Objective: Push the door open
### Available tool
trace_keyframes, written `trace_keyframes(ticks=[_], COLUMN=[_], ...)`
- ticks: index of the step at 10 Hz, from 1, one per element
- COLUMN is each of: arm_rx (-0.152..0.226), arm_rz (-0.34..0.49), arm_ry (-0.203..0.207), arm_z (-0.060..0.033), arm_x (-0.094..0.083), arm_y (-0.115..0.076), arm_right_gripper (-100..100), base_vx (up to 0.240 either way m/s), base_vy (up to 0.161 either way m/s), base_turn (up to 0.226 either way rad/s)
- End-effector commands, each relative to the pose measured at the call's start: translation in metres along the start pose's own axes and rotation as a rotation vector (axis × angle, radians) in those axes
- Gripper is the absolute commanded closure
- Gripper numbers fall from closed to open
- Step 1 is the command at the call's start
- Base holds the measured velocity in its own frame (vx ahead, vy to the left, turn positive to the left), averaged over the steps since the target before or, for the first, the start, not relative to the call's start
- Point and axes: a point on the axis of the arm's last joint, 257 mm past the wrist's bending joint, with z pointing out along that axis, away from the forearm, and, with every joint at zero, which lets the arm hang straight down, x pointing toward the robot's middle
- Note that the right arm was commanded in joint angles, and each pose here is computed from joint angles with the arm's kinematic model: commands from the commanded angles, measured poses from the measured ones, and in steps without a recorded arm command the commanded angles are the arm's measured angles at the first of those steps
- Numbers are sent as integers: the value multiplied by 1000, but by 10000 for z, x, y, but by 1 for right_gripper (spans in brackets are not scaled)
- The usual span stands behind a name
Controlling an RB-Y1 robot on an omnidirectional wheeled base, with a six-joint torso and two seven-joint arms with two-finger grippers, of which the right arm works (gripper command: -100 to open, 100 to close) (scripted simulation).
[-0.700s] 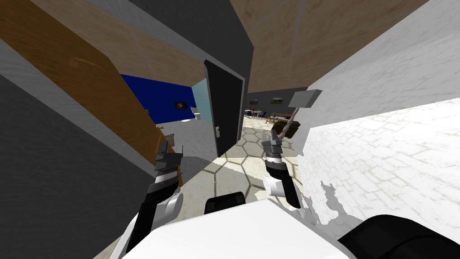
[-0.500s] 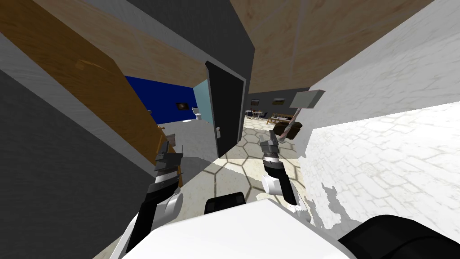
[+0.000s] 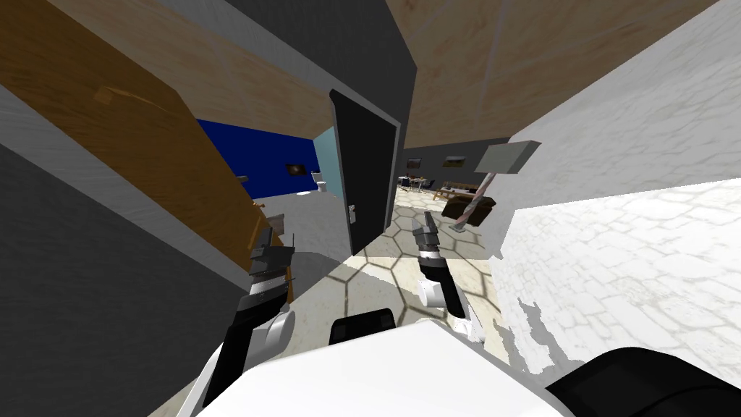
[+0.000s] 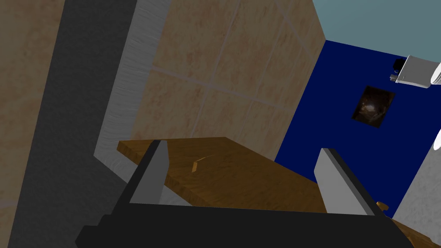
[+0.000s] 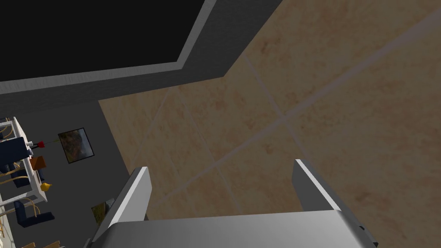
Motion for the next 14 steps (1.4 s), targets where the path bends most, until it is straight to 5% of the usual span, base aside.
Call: trace_keyframes(ticks=[1,14], arm_rx=[20,205], arm_rz=[8,74], arm_ry=[10,104], arm_z=[6,-9], arm_x=[52,598], arm_y=[-136,-1302], arm_right_gripper=[-100,-100], base_vx=[76,83], base_vy=[-20,-42], base_turn=[57,75])
